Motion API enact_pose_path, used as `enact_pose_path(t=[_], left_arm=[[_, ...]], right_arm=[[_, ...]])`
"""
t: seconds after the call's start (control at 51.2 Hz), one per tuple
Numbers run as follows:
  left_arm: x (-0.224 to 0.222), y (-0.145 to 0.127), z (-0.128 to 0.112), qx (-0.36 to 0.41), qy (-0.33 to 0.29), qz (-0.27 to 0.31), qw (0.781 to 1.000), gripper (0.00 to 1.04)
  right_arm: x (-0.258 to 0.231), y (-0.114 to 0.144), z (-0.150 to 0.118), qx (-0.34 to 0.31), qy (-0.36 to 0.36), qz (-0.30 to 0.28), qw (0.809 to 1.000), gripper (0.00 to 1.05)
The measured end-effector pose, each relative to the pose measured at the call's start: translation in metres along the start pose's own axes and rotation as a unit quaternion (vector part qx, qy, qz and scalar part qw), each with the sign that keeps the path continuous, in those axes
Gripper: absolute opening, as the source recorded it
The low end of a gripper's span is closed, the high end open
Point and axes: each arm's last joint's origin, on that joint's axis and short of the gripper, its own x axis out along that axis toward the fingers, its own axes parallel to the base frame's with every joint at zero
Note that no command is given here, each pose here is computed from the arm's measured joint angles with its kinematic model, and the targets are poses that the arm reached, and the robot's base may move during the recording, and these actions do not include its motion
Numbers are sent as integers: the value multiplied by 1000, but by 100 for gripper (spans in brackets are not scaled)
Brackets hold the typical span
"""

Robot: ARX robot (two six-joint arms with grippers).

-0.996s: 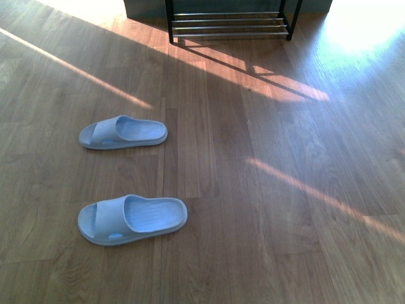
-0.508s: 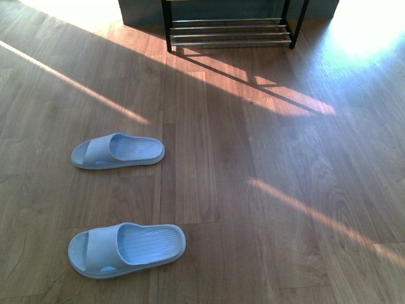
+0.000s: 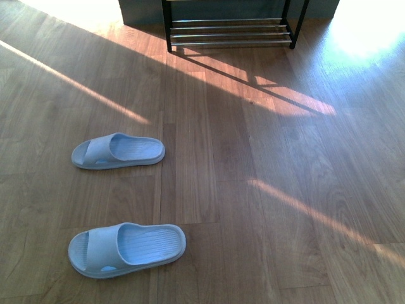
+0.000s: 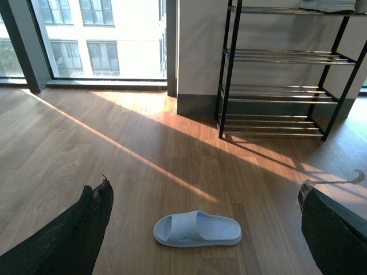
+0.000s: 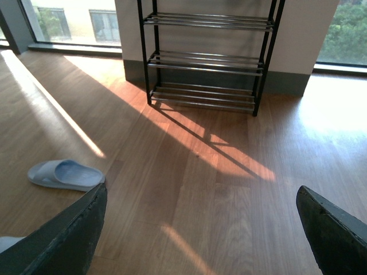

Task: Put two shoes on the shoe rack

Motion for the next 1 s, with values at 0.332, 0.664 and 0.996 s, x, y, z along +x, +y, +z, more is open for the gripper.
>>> enact_pose_path(t=[0.332, 0.664, 0.996], left_arm=[[0, 0, 0, 0, 0, 0, 1000, 95], [0, 0, 0, 0, 0, 0, 1000, 95], [0, 0, 0, 0, 0, 0, 1000, 95]], right_arm=[[22, 14, -4, -47, 34, 56, 997, 96], [122, 36, -41, -110, 82, 124, 983, 96], [190, 93, -146, -144, 203, 214, 945, 96]])
